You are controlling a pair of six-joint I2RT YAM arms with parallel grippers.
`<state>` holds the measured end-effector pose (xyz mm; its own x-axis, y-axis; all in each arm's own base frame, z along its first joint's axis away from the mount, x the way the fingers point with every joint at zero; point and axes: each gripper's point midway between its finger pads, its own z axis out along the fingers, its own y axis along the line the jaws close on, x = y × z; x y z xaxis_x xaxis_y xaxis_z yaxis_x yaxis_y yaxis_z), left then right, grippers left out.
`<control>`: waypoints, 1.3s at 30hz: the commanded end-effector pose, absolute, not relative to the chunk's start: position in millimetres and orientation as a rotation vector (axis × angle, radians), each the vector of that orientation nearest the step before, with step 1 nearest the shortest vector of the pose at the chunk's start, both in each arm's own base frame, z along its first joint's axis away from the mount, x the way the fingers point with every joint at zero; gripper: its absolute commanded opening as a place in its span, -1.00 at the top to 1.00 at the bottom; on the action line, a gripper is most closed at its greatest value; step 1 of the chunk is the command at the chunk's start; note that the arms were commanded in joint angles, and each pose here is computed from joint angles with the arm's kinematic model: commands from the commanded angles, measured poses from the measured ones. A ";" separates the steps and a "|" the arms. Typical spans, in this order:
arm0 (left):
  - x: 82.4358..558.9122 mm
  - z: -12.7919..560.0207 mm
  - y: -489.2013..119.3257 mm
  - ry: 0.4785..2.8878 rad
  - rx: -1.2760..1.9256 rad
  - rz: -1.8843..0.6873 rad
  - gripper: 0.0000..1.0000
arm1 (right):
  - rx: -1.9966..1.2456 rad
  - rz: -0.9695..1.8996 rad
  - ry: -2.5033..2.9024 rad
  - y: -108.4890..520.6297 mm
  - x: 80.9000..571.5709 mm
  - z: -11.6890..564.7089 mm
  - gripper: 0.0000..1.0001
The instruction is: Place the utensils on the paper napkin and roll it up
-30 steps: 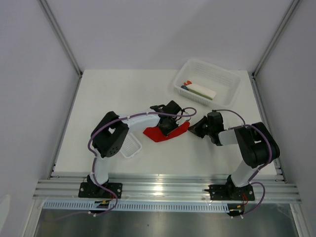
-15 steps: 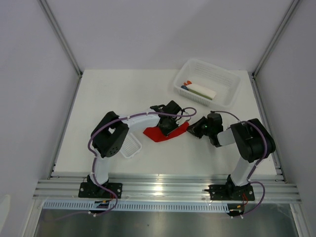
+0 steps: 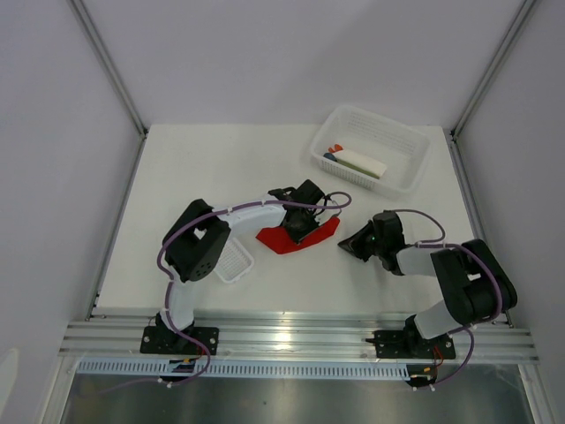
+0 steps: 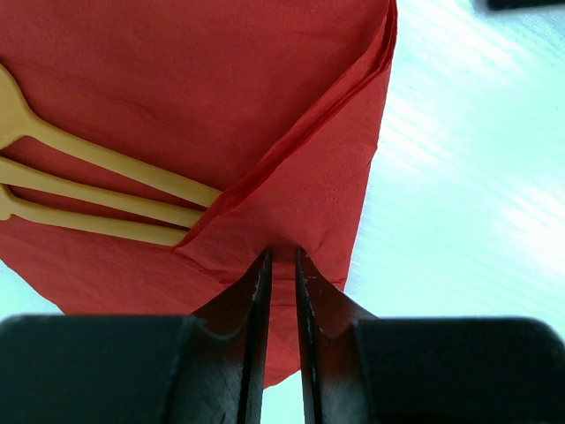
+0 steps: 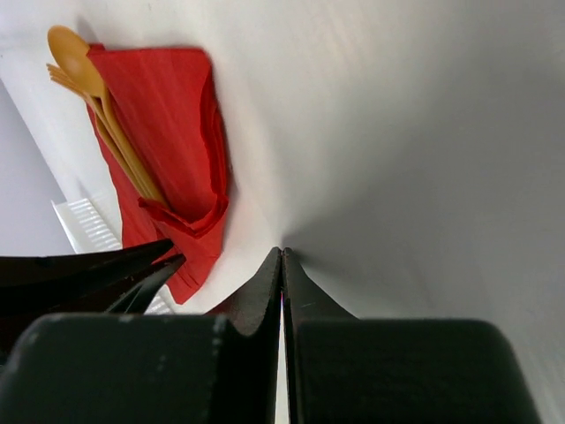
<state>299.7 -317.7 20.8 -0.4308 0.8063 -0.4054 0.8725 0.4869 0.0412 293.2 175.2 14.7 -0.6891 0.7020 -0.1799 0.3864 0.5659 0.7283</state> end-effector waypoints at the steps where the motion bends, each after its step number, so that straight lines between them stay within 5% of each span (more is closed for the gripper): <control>1: 300.3 19.7 -314.6 2.365 1.410 -0.251 0.59 | 0.902 0.860 2.393 176.9 285.5 -5.5 1.00; 17: 300.1 17.4 -313.7 2.368 1.418 -0.246 0.59 | 0.949 0.803 2.387 181.5 306.3 -26.9 1.00; 39: 299.8 17.3 -312.4 2.366 1.423 -0.240 0.58 | 0.720 1.218 2.260 238.9 326.8 4.9 0.84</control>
